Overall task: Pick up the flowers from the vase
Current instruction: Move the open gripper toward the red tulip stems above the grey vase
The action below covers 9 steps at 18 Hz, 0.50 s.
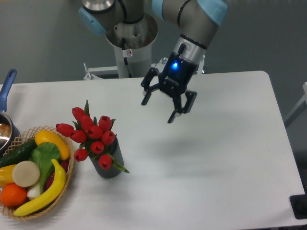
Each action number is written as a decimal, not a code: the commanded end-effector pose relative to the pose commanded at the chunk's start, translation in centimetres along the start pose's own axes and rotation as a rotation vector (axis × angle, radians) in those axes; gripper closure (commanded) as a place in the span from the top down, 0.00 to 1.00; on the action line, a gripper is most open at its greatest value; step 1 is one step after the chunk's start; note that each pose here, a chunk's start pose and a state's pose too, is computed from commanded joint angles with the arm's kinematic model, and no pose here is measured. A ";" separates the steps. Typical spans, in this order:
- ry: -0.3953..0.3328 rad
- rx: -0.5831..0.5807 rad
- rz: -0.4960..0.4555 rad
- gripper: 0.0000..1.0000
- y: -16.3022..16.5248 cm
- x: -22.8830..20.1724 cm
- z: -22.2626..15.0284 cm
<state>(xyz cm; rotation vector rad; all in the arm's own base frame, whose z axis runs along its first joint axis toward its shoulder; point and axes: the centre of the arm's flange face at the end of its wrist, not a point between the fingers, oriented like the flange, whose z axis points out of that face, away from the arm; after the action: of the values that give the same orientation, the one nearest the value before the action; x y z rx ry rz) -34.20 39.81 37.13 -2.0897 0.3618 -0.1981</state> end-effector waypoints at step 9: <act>0.091 0.007 0.008 1.00 0.4 1.5 4.2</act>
<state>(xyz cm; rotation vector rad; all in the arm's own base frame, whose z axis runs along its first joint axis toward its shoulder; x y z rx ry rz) -31.67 42.49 34.58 -2.0769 0.4237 -0.2905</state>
